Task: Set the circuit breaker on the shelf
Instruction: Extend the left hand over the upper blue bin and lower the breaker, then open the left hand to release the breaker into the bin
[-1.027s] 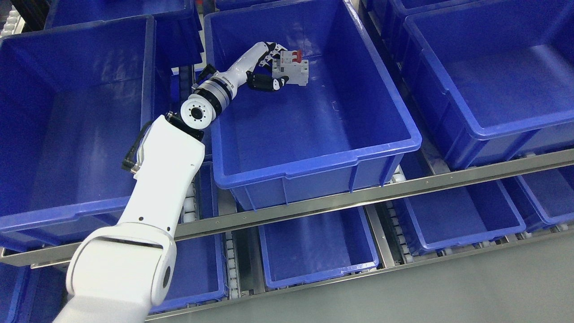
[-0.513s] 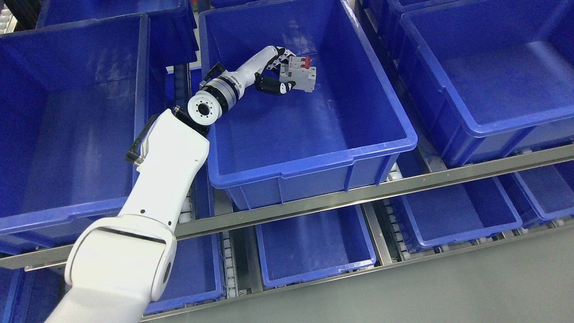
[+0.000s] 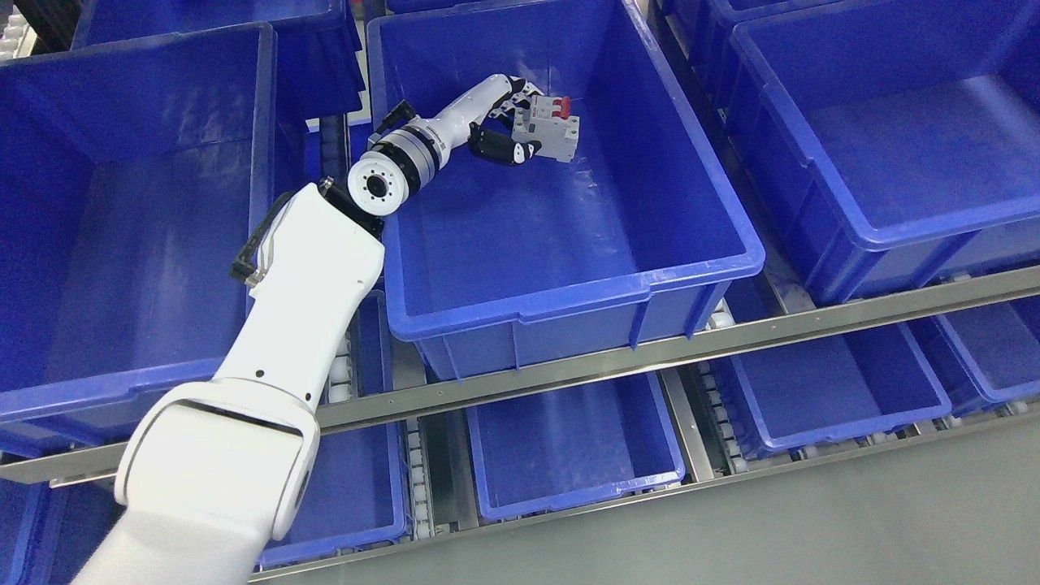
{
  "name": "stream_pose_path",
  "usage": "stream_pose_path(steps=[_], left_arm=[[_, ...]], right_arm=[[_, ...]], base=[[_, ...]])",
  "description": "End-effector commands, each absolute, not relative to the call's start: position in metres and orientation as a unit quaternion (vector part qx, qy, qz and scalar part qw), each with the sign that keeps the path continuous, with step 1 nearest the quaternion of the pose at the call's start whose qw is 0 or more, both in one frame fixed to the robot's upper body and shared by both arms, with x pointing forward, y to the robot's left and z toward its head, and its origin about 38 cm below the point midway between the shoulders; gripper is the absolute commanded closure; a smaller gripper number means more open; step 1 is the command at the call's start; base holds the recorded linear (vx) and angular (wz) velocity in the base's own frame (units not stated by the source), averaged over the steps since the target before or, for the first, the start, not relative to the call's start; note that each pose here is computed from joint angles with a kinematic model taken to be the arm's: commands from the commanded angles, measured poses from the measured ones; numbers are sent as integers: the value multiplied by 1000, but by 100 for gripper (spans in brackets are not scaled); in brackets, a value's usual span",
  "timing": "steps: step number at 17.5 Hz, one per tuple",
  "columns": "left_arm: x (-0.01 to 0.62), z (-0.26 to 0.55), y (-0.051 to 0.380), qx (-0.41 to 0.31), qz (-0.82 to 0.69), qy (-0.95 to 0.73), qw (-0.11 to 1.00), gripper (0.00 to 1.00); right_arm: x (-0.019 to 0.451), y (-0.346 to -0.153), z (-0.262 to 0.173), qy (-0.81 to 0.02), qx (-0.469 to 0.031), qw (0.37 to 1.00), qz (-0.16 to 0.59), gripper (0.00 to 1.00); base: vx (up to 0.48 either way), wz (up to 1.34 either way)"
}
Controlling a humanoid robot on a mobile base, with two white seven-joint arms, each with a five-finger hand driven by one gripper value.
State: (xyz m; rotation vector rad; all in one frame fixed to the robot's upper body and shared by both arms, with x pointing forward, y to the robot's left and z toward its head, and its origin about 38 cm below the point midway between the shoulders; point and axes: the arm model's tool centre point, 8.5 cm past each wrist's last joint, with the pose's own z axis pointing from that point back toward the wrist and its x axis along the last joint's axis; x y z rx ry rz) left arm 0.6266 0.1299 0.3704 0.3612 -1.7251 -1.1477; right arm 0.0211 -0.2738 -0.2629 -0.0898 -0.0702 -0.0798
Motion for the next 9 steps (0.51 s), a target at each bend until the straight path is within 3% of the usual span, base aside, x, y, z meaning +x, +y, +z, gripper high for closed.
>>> stream_pose_path(steps=[1,9], left_arm=[[624,374,127,146,-490,-717,473,69],[623,367,121,152,-509,-705,470,48]], right_arm=[[21,-285,-262,-35,-54,997,-39,0],[21,-285,-262,-35,-54,997,-39,0]], base=[[-2,12],[0,4]])
